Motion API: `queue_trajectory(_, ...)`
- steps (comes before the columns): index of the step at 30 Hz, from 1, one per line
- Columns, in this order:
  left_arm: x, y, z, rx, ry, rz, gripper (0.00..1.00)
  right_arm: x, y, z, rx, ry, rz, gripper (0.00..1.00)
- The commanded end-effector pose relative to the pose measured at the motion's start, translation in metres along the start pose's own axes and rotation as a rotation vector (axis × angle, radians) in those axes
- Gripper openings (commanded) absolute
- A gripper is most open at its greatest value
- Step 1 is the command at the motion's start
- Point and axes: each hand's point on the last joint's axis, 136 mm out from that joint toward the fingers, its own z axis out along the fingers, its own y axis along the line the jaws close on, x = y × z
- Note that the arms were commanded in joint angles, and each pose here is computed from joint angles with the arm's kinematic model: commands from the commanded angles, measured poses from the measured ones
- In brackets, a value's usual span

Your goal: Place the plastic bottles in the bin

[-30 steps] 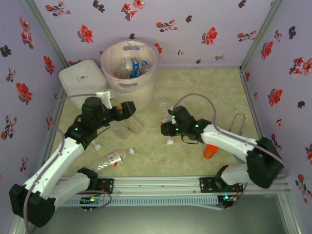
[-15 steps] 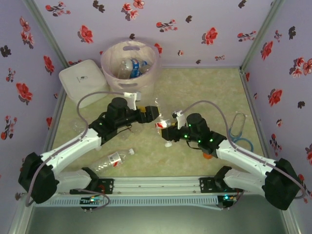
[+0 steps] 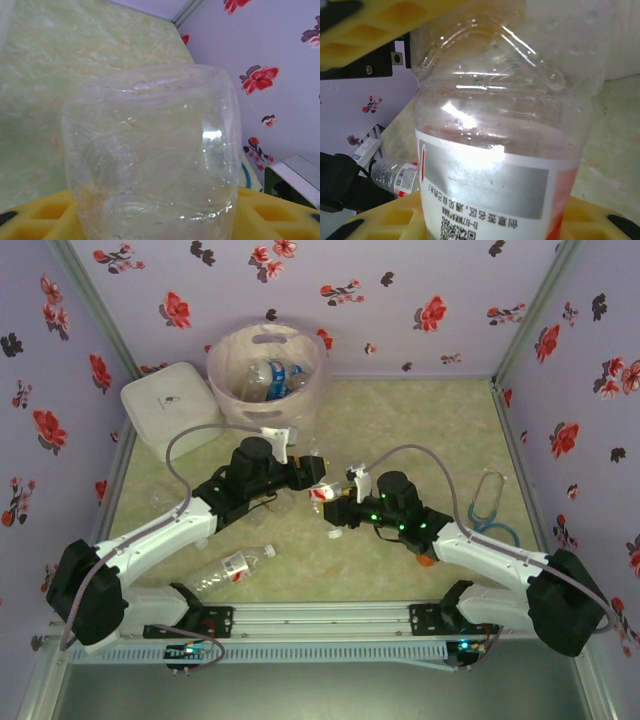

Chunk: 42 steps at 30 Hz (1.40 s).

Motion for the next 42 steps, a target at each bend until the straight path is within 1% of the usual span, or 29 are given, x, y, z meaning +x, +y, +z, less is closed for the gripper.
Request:
queue_trajectory(1,-0.017,-0.020,0.000,0.054,-0.040,0.041,0.52,-0.003,0.017,0.007,-0.063,0.026,-0.026,0.36)
queue_trajectory(3,-0.017,-0.019,0.001,0.049,-0.038,0.040,0.50,-0.003,0.018,0.008,-0.066,0.037,-0.028,0.41)
queue_trajectory(6,-0.020,-0.019,-0.001,0.045,-0.042,0.050,0.48,-0.002,0.017,0.006,-0.058,0.045,-0.035,0.56)
queue_trajectory(9,-0.030,-0.017,-0.008,0.028,-0.055,0.076,0.45,-0.003,0.014,0.002,-0.021,0.063,-0.053,0.67)
queue_trajectory(11,-0.045,-0.016,-0.018,0.002,-0.067,0.127,0.43,-0.003,0.013,-0.003,0.003,0.085,-0.069,0.82)
queue_trajectory(14,-0.074,-0.022,-0.035,-0.032,-0.087,0.215,0.41,-0.004,0.010,-0.012,0.042,0.085,-0.083,0.99)
queue_trajectory(19,-0.132,-0.041,-0.072,-0.067,-0.169,0.348,0.38,-0.008,0.004,-0.027,0.105,0.048,-0.089,0.99)
queue_trajectory(21,-0.159,-0.050,-0.090,-0.077,-0.230,0.394,0.36,-0.009,-0.001,-0.032,0.134,0.033,-0.085,0.99)
queue_trajectory(23,-0.191,-0.058,-0.112,-0.100,-0.314,0.442,0.32,-0.011,-0.004,-0.036,0.159,0.022,-0.079,0.99)
queue_trajectory(26,-0.235,-0.056,-0.136,-0.183,-0.428,0.487,0.29,-0.011,-0.006,-0.040,0.178,0.017,-0.071,0.99)
queue_trajectory(29,-0.269,-0.046,-0.146,-0.270,-0.505,0.540,0.23,-0.010,-0.008,-0.044,0.193,0.023,-0.062,0.99)
queue_trajectory(31,-0.287,-0.035,-0.144,-0.319,-0.529,0.547,0.19,-0.009,-0.007,-0.046,0.197,0.024,-0.064,0.99)
queue_trajectory(34,-0.310,-0.013,-0.133,-0.399,-0.539,0.557,0.13,-0.007,-0.011,-0.049,0.219,0.032,-0.061,0.99)
queue_trajectory(36,-0.321,0.005,-0.119,-0.443,-0.524,0.562,0.09,-0.005,-0.012,-0.052,0.230,0.042,-0.057,0.99)
queue_trajectory(38,-0.326,0.021,-0.103,-0.473,-0.483,0.579,0.08,-0.005,-0.011,-0.057,0.240,0.043,-0.054,0.99)
queue_trajectory(40,-0.324,0.038,-0.082,-0.500,-0.406,0.610,0.06,-0.005,-0.013,-0.063,0.263,0.035,-0.054,0.99)
queue_trajectory(42,-0.317,0.055,-0.058,-0.504,-0.306,0.632,0.03,-0.006,-0.014,-0.071,0.285,0.029,-0.060,0.99)
